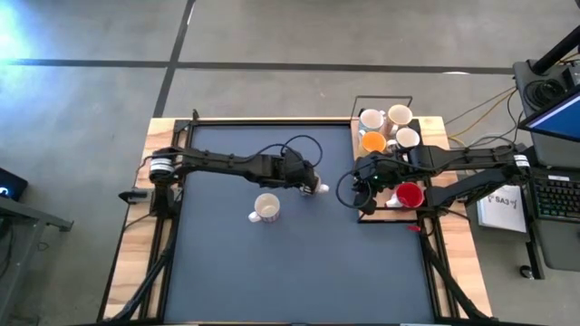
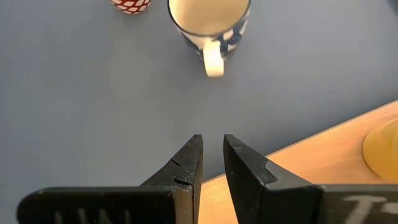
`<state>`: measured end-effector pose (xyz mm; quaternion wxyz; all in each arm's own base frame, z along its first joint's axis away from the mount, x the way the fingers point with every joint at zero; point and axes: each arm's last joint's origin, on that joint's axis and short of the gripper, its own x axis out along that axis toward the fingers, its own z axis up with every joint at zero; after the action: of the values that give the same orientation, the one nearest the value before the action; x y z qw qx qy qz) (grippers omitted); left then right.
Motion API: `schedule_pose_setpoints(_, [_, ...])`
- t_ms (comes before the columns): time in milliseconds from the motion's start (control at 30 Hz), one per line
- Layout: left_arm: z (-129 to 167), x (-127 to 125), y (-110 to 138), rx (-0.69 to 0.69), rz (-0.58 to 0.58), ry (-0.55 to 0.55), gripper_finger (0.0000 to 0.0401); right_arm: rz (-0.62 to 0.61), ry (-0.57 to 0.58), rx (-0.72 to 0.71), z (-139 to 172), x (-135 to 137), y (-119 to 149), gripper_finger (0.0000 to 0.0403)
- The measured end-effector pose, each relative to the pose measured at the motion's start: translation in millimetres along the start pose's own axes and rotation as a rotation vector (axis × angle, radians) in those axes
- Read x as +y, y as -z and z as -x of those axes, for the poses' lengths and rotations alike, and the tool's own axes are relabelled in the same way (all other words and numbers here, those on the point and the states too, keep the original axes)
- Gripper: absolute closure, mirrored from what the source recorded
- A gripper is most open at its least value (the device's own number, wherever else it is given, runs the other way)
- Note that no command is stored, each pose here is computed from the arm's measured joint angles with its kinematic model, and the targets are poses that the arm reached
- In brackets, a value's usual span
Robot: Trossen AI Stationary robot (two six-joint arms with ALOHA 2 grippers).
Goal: Place coffee mugs
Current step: Move the blue cup to the top right of the table
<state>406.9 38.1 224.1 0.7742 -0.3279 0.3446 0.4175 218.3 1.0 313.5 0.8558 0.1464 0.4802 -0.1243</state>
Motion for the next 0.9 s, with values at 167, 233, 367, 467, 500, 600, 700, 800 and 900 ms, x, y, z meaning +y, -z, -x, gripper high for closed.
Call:
schedule_pose_setpoints(167, [-13.8, -17.0, -9.1, -0.017, -0.019, 0.015, 0.0396, 0.0, 0.0, 0.0, 0.0, 0.0, 0.0, 0.0349])
schedule_pose_setpoints(233, [-19.7, -24.2, -12.6, -0.021, -0.04, 0.017, 0.0395, 0.0, 0.0, 0.0, 0.1, 0.0, 0.0, 0.0349])
schedule_pose_setpoints(367, [-26.5, -36.5, -21.2, -0.028, -0.061, 0.015, 0.0395, 0.0, 0.0, 0.001, 0.1, 0.0, 0.0, 0.0349])
schedule_pose_setpoints(467, [-31.7, -41.7, -25.4, -0.023, -0.097, -0.002, 0.0395, 0.0, 0.0, 0.001, 0.1, 0.0, 0.0, 0.0349])
schedule_pose_setpoints(500, [-33.2, -43.0, -27.3, -0.022, -0.102, 0.002, 0.0395, 0.0, 0.0, 0.001, 0.0, 0.0, 0.0, 0.0349])
schedule_pose_setpoints(600, [-37.7, -44.8, -33.9, -0.029, -0.105, 0.006, 0.0395, 0.0, 0.0, 0.001, 0.0, 0.0, 0.1, 0.0349])
schedule_pose_setpoints(700, [-42.6, -44.1, -41.6, -0.039, -0.091, 0.006, 0.0395, 0.001, 0.0, 0.001, 0.0, 0.0, 0.1, 0.0349])
schedule_pose_setpoints(800, [-48.9, -43.0, -48.6, -0.057, -0.072, 0.003, 0.0395, 0.001, 0.0, 0.001, 0.1, -0.1, 0.2, 0.0349])
schedule_pose_setpoints(900, [-51.9, -41.5, -53.6, -0.059, -0.061, 0.002, 0.0394, 0.002, 0.0, 0.002, 0.2, -0.1, 0.2, 0.0349])
